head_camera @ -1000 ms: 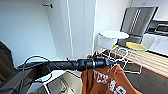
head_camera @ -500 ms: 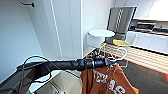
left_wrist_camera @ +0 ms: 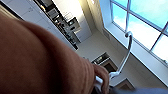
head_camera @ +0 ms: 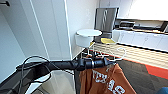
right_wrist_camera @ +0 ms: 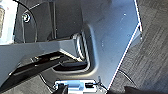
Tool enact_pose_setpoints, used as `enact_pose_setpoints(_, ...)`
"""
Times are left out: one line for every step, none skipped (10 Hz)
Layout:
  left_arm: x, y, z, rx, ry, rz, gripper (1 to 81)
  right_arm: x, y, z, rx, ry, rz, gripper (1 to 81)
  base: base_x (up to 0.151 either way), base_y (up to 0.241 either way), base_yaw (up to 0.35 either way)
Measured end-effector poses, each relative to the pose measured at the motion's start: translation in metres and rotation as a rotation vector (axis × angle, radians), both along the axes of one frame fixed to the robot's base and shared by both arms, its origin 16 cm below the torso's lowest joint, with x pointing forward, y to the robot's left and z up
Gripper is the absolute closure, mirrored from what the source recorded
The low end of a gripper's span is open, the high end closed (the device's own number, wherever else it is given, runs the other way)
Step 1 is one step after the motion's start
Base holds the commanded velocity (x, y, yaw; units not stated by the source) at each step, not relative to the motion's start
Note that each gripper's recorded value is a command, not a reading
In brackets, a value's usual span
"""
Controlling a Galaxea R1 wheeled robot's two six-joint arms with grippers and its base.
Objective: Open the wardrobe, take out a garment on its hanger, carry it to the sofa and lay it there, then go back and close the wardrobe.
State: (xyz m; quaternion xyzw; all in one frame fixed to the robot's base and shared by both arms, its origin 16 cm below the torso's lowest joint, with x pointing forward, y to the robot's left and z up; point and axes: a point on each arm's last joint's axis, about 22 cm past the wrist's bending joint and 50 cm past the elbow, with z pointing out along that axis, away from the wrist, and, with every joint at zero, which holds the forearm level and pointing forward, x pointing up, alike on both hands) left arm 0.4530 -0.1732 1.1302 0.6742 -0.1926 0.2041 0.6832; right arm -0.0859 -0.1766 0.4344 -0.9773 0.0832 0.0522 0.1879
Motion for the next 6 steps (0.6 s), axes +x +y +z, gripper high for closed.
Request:
enact_pose_setpoints(0.0009, 0.0010, -0.0002, 0.000, 0.000, 0.002, 81.1, 0.0025, 0.0011, -0.0002, 0.001, -0.006, -0.001, 1.0, 0.000, 0.000, -0.342)
enact_pose_setpoints(0.0015, 0.0016, -0.0004, 0.001, 0.000, 0.004, 81.1, 0.0016, 0.0011, -0.0001, 0.001, -0.004, 0.000, 1.0, 0.000, 0.000, -0.342)
enact_pose_setpoints(0.0018, 0.0025, -0.0005, 0.001, 0.000, 0.004, 81.1, 0.0016, 0.0015, 0.0000, 0.002, -0.006, 0.003, 1.0, 0.000, 0.000, -0.342)
enact_pose_setpoints(0.0011, 0.0024, -0.0003, 0.001, -0.001, 0.003, 81.1, 0.0016, 0.0016, -0.0001, 0.002, -0.006, 0.005, 1.0, 0.000, 0.000, -0.342)
enact_pose_setpoints(0.0007, 0.0026, -0.0002, 0.001, -0.004, 0.002, 81.1, 0.0016, 0.0057, 0.0003, 0.007, -0.006, 0.005, 1.0, 0.000, 0.000, -0.342)
enact_pose_setpoints(-0.0001, 0.0041, 0.0002, 0.000, -0.007, 0.001, 81.1, 0.0023, 0.0098, 0.0007, 0.012, -0.007, 0.005, 1.0, 0.000, 0.000, -0.343)
